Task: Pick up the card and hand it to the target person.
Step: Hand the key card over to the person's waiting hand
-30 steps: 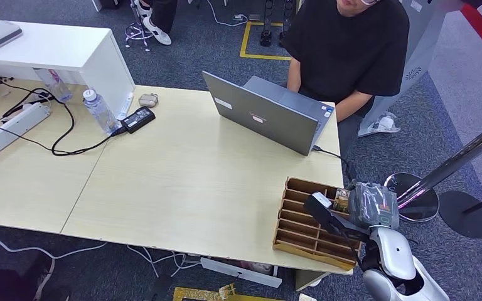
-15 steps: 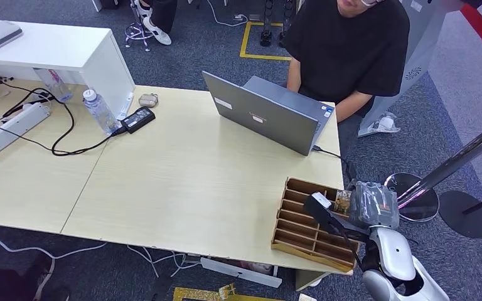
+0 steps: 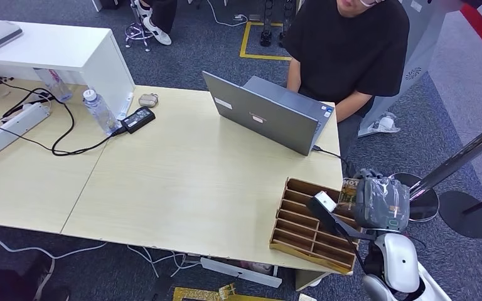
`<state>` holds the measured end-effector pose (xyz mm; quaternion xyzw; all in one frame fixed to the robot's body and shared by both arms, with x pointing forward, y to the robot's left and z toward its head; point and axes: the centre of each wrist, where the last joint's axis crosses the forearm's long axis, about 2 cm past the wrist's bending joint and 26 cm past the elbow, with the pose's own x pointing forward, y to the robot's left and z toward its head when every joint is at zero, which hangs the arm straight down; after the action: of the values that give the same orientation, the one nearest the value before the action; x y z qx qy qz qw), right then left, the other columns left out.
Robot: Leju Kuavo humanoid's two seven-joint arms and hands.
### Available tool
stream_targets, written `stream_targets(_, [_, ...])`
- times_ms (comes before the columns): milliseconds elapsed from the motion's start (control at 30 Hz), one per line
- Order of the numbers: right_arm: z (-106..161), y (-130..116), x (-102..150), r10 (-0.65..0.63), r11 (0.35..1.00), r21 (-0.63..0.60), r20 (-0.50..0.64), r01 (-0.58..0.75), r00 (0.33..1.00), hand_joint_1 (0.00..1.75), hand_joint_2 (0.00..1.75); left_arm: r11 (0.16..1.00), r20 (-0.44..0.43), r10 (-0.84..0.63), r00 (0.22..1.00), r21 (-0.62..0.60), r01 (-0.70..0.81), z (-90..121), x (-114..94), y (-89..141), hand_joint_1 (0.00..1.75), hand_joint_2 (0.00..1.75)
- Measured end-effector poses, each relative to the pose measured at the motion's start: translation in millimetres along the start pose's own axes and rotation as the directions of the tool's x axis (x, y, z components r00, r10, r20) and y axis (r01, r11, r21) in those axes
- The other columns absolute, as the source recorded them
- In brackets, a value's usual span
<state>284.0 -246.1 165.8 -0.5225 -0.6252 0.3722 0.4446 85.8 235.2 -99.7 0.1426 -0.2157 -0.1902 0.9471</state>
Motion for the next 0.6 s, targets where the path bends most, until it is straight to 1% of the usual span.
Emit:
stream_targets(233, [2.5, -5.7, -2.9, -0.046, 0.986, -0.157, 0.025, 0.05, 0.999, 1.75, 1.75, 1.0, 0.003, -0.007, 1.0, -0.003, 0.007, 0.4, 0.6, -1.1, 0.0, 0.0])
stream_targets(400, [1.7, -9.4, -5.8, -0.074, 0.971, -0.226, 0.018, 0.076, 0.997, 1.75, 1.75, 1.0, 0.004, -0.013, 1.0, -0.005, 0.013, 0.6, 1.2, -1.8, 0.0, 0.0])
stream_targets(600, [-7.0, -17.7, -13.8, -0.103, 0.946, -0.311, -0.017, 0.093, 0.995, 1.75, 1.75, 1.0, 0.013, -0.029, 0.999, -0.01, 0.029, -0.2, 4.8, -1.4, 0.0, 0.0])
